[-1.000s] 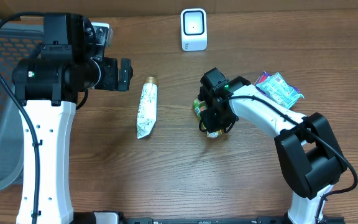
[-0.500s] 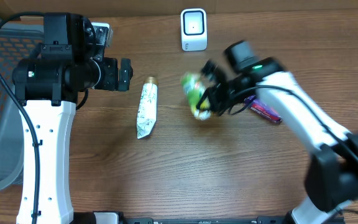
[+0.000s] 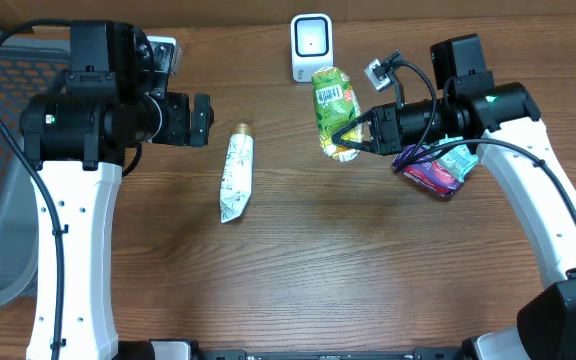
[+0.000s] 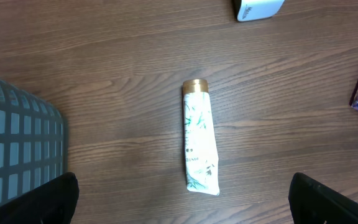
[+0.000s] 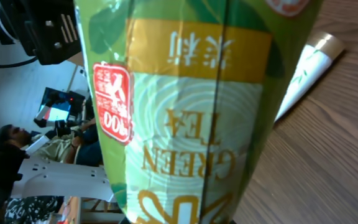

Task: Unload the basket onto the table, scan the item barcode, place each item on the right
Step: 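Lift the yellow pouch up to the white scanner, then hold the yellow pouch in front of the scanner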

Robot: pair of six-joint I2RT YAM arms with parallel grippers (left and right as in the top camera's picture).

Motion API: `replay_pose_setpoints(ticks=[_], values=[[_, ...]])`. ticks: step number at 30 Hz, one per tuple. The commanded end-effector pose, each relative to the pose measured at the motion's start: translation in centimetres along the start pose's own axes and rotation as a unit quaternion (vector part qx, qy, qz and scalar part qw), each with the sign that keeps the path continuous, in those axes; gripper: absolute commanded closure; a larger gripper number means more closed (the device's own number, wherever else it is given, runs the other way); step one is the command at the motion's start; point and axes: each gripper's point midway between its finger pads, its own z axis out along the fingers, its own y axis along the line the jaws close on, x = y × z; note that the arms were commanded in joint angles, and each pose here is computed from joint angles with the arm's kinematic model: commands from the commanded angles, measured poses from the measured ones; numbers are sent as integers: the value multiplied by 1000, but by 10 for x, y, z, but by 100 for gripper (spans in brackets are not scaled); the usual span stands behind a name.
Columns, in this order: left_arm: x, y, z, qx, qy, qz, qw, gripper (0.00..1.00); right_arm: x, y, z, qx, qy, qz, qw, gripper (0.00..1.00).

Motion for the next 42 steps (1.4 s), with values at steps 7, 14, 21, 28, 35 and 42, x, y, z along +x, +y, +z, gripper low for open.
replay_pose_setpoints(ticks=[7, 14, 21, 28, 35, 42], values=[[-2, -3, -1, 6, -3, -1, 1000, 0, -13, 28, -10, -7, -22, -30, 999, 96], [-3, -3, -1, 6, -4, -1, 1000, 0, -49, -10, -30, 332, -71, -9, 940, 97], [-2, -3, -1, 6, -3, -1, 1000, 0, -102, -29, -99, 654, -192, -82, 727, 96], [-2, -3, -1, 6, -3, -1, 1000, 0, -159, -93, -53, 712, -152, -214, 652, 96], [-2, -3, -1, 6, -3, -1, 1000, 0, -201, -161, -26, 778, -93, -337, 523, 96], [-2, -3, -1, 6, -3, -1, 1000, 1, -199, -232, -2, 787, 10, -416, 455, 96]])
